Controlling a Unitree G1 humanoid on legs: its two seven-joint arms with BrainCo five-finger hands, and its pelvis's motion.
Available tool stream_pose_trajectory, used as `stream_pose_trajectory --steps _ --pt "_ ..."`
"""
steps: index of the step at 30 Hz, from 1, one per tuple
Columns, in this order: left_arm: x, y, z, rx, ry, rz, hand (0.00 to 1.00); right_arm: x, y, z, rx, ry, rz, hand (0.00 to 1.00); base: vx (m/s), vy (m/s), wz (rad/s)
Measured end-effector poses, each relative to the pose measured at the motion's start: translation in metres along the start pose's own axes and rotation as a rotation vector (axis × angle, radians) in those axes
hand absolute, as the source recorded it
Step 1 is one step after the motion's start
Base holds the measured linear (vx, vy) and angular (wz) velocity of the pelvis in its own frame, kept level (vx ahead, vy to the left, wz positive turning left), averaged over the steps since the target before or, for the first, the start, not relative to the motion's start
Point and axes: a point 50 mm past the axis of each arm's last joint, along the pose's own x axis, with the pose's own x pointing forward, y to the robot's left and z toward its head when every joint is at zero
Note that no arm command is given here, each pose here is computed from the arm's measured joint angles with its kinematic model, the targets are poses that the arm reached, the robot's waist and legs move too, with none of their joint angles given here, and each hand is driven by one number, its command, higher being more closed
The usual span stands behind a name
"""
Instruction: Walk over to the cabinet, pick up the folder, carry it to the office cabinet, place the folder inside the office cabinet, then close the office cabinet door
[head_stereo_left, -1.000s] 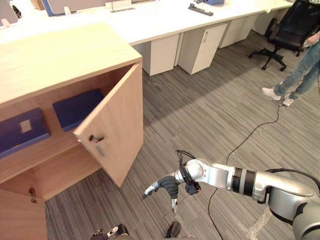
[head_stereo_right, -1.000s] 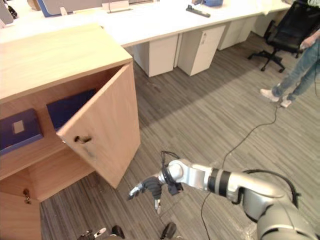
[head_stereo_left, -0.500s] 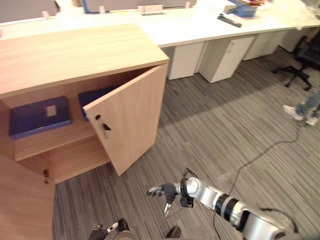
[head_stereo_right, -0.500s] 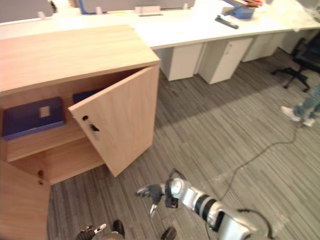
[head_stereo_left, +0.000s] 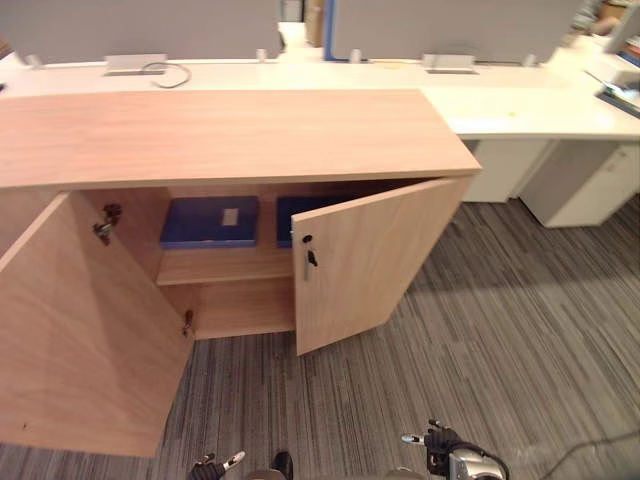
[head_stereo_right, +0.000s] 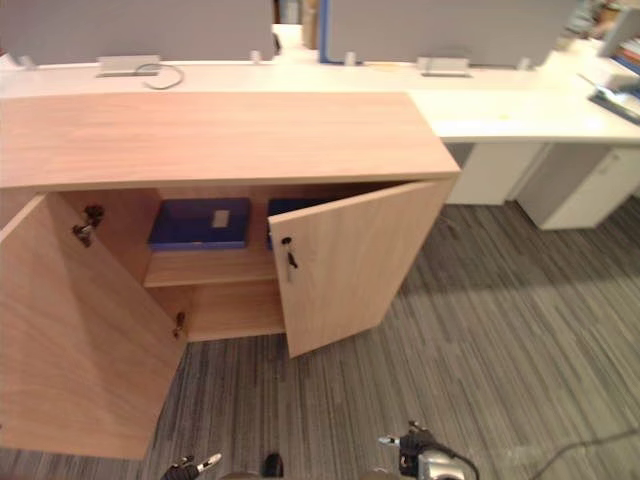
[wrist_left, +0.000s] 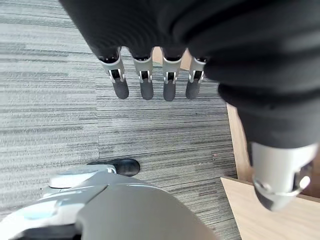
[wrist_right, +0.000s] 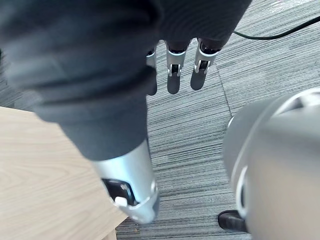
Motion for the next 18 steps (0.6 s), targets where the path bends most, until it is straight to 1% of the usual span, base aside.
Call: stream_pose_trajectory --steps 2,3,4,8,12,18 --pt "0.000 0.002 -0.001 -0.031 0.003 0.012 0.00 -0.001 0.001 -0.008 0.067 0.019 -0.009 0.00 0.03 -0.184 0.94" --pt "0.000 0.008 -0.002 -0.071 0.007 0.035 0.00 -0.002 0.005 -0.015 0.119 0.034 -0.008 0.00 0.04 -0.272 0.69" --pt "-0.002 0.009 -0.009 -0.125 0.031 0.055 0.00 -0.004 0.009 -0.023 0.133 0.049 -0.002 0.00 0.05 -0.276 0.58" --pt "-0.007 0.001 -0.026 -0.257 0.069 0.073 0.00 -0.007 0.013 -0.030 0.210 0.042 -0.001 0.00 0.09 -0.179 0.20" --pt "-0.010 0.003 -0.035 -0.316 0.093 0.096 0.00 -0.010 0.006 -0.044 0.263 0.074 -0.029 0.00 0.14 -0.121 0.21" --pt "-0.011 0.005 -0.036 -0.337 0.096 0.101 0.00 -0.011 0.008 -0.050 0.329 0.089 -0.039 0.00 0.14 0.024 0.31"
